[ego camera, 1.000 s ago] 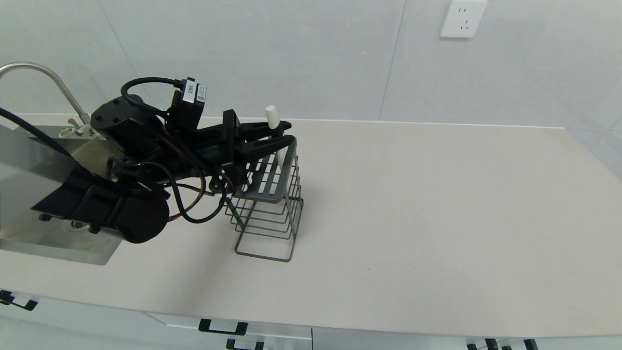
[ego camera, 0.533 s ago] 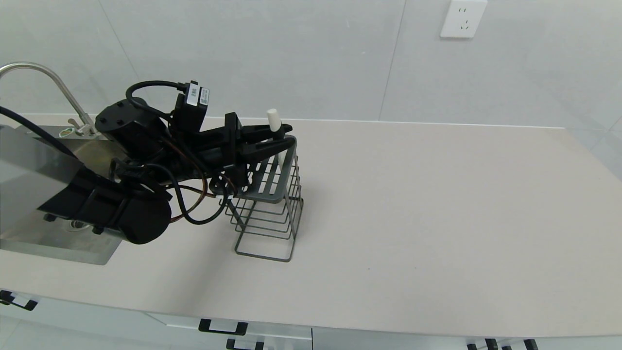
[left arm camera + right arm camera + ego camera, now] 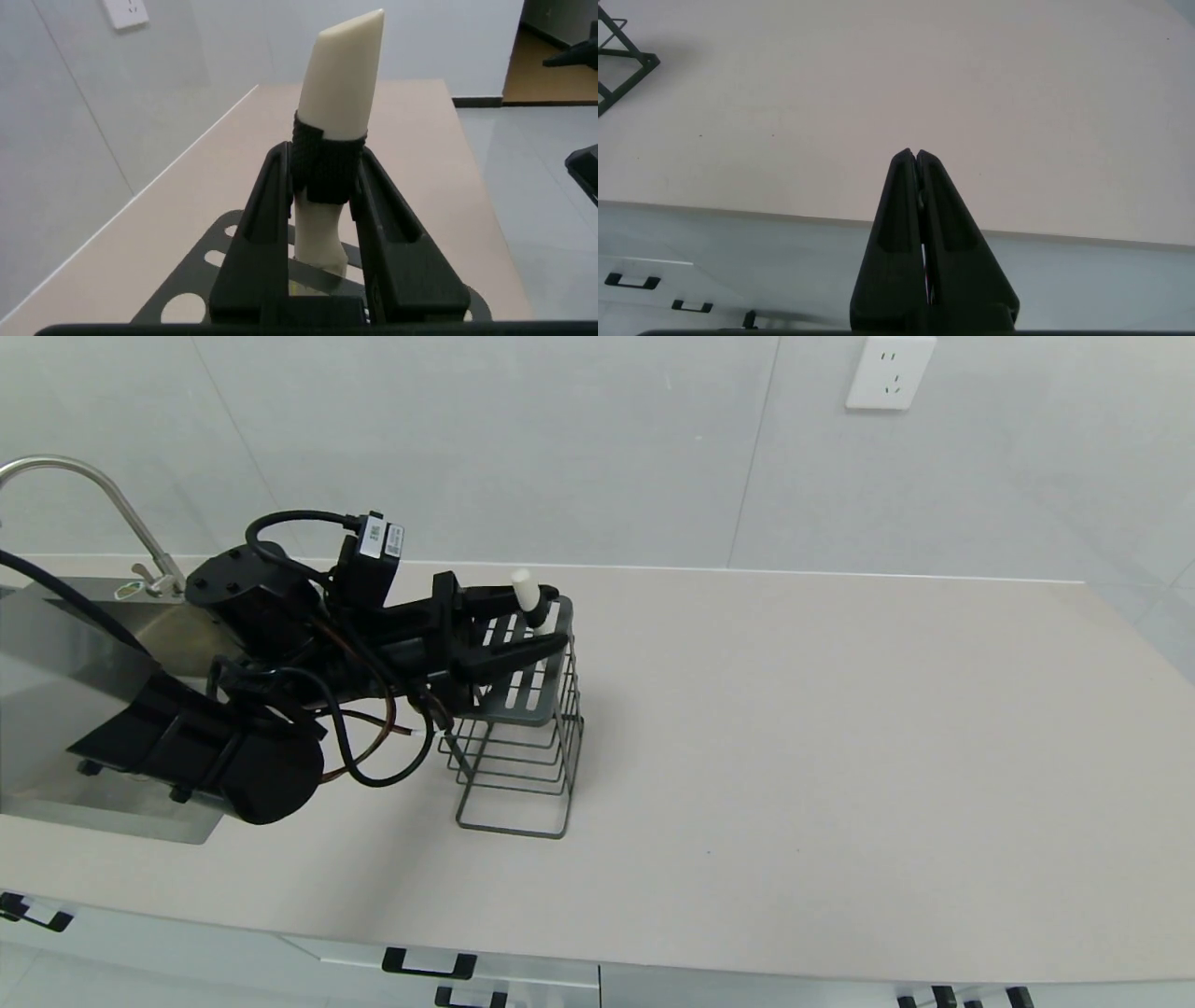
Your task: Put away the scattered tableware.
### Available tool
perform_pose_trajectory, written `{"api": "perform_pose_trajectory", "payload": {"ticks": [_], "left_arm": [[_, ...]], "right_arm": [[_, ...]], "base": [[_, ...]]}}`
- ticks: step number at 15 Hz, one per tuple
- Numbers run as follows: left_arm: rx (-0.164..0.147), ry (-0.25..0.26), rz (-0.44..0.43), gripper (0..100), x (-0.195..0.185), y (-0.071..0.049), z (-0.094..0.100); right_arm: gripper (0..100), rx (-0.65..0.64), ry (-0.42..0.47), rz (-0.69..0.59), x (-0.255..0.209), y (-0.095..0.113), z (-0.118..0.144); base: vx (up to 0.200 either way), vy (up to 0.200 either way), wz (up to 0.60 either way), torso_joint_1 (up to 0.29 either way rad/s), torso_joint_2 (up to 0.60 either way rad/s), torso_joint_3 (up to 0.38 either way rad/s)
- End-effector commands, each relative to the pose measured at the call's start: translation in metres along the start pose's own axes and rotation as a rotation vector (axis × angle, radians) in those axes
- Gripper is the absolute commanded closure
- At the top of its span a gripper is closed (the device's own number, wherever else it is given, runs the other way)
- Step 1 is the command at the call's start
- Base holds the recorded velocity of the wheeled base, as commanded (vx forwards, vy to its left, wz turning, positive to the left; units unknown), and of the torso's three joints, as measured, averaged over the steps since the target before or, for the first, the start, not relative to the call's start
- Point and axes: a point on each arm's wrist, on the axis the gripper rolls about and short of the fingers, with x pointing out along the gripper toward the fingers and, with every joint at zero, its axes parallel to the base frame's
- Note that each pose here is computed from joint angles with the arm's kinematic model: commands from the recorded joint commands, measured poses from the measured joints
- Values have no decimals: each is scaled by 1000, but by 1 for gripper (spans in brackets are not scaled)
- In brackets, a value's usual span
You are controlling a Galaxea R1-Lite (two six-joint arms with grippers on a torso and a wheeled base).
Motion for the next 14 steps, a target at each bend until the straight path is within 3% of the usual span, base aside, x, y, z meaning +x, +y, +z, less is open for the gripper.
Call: {"api": "perform_pose_trajectory", "payload": {"ticks": [1, 6, 8, 12, 14], "left_arm": [[7, -3, 1, 0, 0, -1, 0], [81, -33, 18, 0, -6, 2, 12], [117, -51, 20, 0, -8, -1, 27], [153, -68, 21, 0, -10, -5, 44], [162, -70, 27, 0, -17, -16, 57]], "right_arm": [[100, 0, 1, -1, 0, 0, 0], [100, 0, 1, -1, 0, 0, 0], [100, 0, 1, -1, 0, 0, 0], [100, 0, 1, 1, 0, 0, 0], [100, 0, 1, -1, 0, 0, 0]], "base": [[0, 0, 0, 0, 0, 0], [0, 0, 0, 0, 0, 0], [0, 0, 0, 0, 0, 0], [0, 0, 0, 0, 0, 0], [0, 0, 0, 0, 0, 0]]}}
